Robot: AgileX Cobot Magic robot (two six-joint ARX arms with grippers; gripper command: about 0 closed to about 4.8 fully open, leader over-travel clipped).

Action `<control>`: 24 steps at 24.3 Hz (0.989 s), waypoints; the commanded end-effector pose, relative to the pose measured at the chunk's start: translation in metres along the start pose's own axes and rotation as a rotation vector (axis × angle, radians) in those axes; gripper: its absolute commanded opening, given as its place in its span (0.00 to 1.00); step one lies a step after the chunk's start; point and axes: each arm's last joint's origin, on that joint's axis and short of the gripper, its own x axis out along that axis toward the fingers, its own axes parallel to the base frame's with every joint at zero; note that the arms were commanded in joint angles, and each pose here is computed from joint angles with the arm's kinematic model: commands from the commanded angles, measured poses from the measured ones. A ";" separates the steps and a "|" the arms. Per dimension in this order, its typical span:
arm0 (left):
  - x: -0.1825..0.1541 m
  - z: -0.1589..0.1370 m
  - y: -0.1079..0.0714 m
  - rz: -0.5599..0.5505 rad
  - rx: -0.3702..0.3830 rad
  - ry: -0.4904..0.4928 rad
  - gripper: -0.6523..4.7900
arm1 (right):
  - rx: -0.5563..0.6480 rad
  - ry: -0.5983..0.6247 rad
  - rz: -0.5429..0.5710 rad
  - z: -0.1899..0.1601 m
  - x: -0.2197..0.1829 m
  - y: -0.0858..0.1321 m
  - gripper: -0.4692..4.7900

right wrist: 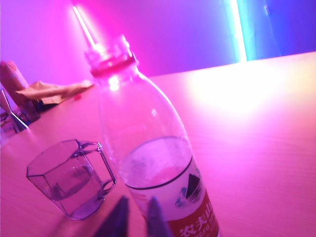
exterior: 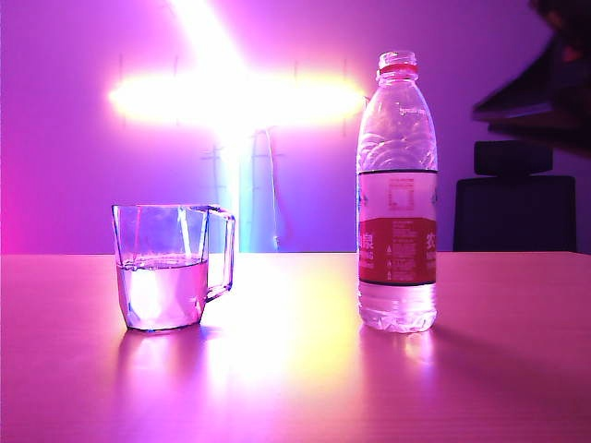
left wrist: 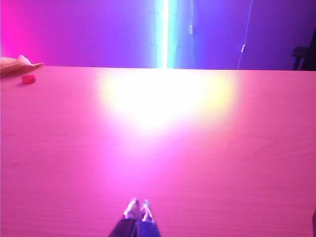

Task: Pick up the mineral water bottle on the table and pour water into the mug until it's half full.

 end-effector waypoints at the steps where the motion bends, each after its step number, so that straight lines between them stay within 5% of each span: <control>1: 0.000 0.003 0.000 -0.002 -0.004 -0.016 0.12 | 0.004 0.005 0.000 0.003 -0.006 0.001 0.07; 9: 0.000 0.003 0.003 0.028 -0.005 -0.016 0.12 | 0.003 -0.031 -0.109 0.008 -0.022 -0.002 0.07; 24: 0.000 0.003 0.003 0.026 -0.005 -0.016 0.12 | 0.012 -0.114 -0.086 0.017 -0.030 0.000 0.07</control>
